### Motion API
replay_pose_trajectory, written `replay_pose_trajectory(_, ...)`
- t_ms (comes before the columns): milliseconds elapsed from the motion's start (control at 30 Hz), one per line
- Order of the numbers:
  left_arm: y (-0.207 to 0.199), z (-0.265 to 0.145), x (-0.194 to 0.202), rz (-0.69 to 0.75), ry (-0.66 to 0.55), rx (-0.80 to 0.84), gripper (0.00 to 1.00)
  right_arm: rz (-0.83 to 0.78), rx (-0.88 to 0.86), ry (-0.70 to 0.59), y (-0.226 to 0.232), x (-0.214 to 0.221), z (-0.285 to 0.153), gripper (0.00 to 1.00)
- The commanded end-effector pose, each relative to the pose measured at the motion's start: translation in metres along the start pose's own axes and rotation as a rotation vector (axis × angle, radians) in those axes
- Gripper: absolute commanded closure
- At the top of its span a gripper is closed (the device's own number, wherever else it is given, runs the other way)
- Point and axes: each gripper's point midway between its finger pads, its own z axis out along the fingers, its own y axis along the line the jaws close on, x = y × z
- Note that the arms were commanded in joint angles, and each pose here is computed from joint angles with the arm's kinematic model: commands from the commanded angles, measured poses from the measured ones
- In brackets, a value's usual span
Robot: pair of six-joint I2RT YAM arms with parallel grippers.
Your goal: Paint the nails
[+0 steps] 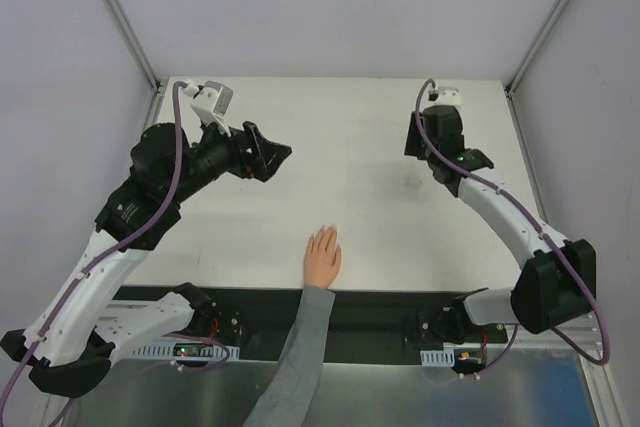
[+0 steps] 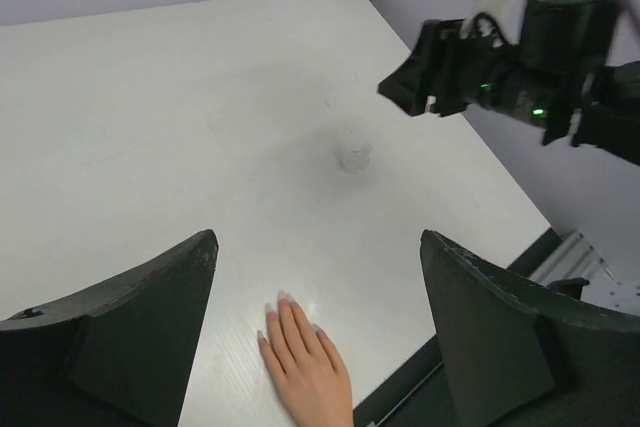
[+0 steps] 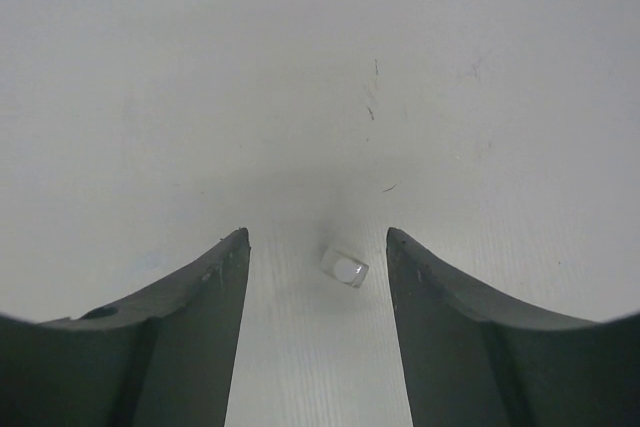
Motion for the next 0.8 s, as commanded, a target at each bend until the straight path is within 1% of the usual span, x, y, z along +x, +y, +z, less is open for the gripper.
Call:
replay_pose_trajectory(0,0.018,0.005,-0.026,0.067,-0.095,-0.092,0.18,0.001,-0.104,0.039,0.004,-0.036,-0.068,0.41)
replay_pose_trajectory(33,0.018,0.006,-0.03,0.08,-0.107,-0.092,0.18,-0.006,-0.148,0.057,0.008,-0.041,-0.083,0.41)
replay_pose_trajectory(100,0.019,0.012,-0.031,0.094,-0.106,-0.083,0.18,-0.002,-0.191,0.029,0.006,-0.052,-0.109,0.4)
replay_pose_trajectory(200,0.023,0.022,-0.031,0.108,-0.106,-0.09,0.18,-0.029,-0.222,0.007,-0.001,-0.062,-0.141,0.34)
replay_pose_trajectory(233,0.023,0.025,-0.034,0.114,-0.116,-0.087,0.18,-0.052,-0.211,0.036,-0.008,-0.057,-0.149,0.32)
replay_pose_trajectory(267,0.028,0.029,-0.033,0.112,-0.113,-0.096,0.18,-0.047,-0.211,0.018,-0.01,-0.065,-0.158,0.3)
replay_pose_trajectory(300,0.03,0.03,-0.035,0.112,-0.12,-0.099,0.18,-0.047,-0.206,0.011,-0.014,-0.067,-0.166,0.23)
replay_pose_trajectory(333,0.03,0.032,-0.036,0.111,-0.121,-0.091,0.18,-0.049,-0.201,0.028,-0.018,-0.063,-0.171,0.18)
replay_pose_trajectory(367,0.034,0.035,-0.039,0.107,-0.13,-0.099,0.18,-0.04,-0.205,0.013,-0.019,-0.069,-0.177,0.08)
replay_pose_trajectory(400,0.036,0.037,-0.04,0.103,-0.131,-0.099,0.18,-0.035,-0.205,0.01,-0.02,-0.07,-0.181,0.03)
replay_pose_trajectory(433,0.036,0.039,-0.039,0.093,-0.127,-0.091,0.18,-0.028,-0.208,0.015,-0.021,-0.069,-0.185,0.0)
replay_pose_trajectory(467,0.038,0.04,-0.042,0.088,-0.136,-0.091,0.18,-0.023,-0.211,0.011,-0.021,-0.071,-0.188,0.03)
replay_pose_trajectory(600,0.04,0.044,-0.039,0.065,-0.13,-0.079,0.18,0.016,-0.261,0.012,-0.012,-0.074,-0.195,0.03)
replay_pose_trajectory(700,0.039,0.045,-0.037,0.053,-0.129,-0.071,0.18,0.101,-0.252,-0.088,-0.017,-0.086,-0.201,0.03)
replay_pose_trajectory(767,0.039,0.044,-0.037,0.052,-0.134,-0.072,0.18,0.084,-0.282,-0.1,-0.014,-0.088,-0.206,0.03)
